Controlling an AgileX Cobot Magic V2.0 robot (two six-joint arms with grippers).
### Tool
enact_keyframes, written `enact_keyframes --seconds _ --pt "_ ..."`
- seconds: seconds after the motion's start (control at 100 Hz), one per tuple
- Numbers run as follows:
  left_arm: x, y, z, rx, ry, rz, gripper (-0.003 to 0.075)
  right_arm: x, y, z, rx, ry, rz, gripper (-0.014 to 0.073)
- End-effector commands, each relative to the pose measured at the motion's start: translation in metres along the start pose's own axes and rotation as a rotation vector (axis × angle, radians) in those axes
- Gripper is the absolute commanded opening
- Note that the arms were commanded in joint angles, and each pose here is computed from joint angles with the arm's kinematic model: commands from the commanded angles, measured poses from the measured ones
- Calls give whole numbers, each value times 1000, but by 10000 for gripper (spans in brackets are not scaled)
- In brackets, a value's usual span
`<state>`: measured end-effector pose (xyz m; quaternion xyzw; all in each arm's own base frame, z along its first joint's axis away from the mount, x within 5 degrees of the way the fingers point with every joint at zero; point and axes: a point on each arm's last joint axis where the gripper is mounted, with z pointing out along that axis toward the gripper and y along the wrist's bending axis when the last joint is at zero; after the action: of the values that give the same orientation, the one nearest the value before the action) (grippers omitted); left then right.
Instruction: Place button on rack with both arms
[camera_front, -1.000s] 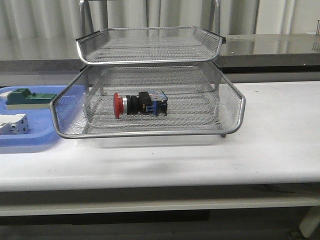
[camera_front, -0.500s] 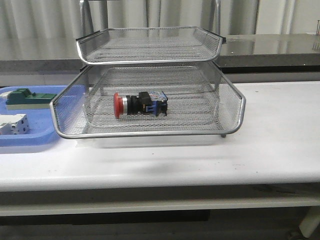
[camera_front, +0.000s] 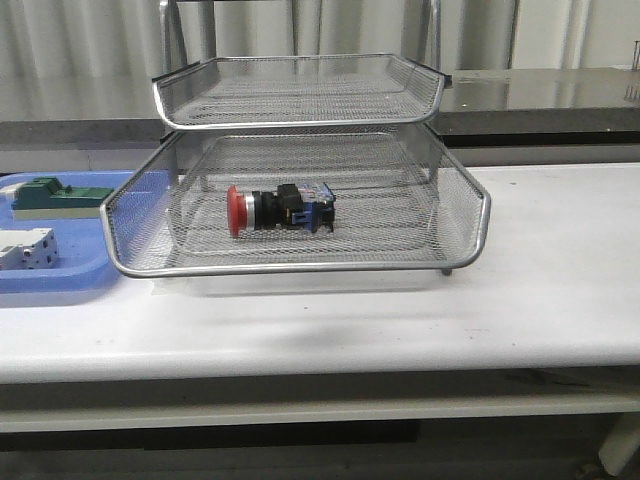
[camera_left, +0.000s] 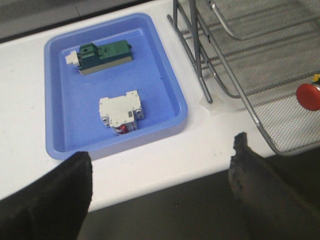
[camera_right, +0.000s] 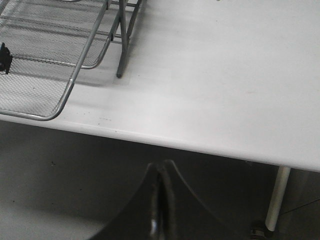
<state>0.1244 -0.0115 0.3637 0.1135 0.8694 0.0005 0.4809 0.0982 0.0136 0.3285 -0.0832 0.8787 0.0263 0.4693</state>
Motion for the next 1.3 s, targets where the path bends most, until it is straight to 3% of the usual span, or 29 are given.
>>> enact_keyframes --seconds 0.0,0.37,0.7,1.29 --pt "0 -1 -14 -33 -182 -35 538 -14 -1 -7 10 -89 -7 -68" --pt "53 -10 -17 -65 -402 -80 538 -14 -1 -7 10 -89 -7 -68" --pt "73 -6 5 -148 -587 -96 538 -14 -1 -7 10 -89 -7 -68" --pt "76 -6 8 -150 -584 -97 533 -14 -1 -7 10 -89 -7 -68"
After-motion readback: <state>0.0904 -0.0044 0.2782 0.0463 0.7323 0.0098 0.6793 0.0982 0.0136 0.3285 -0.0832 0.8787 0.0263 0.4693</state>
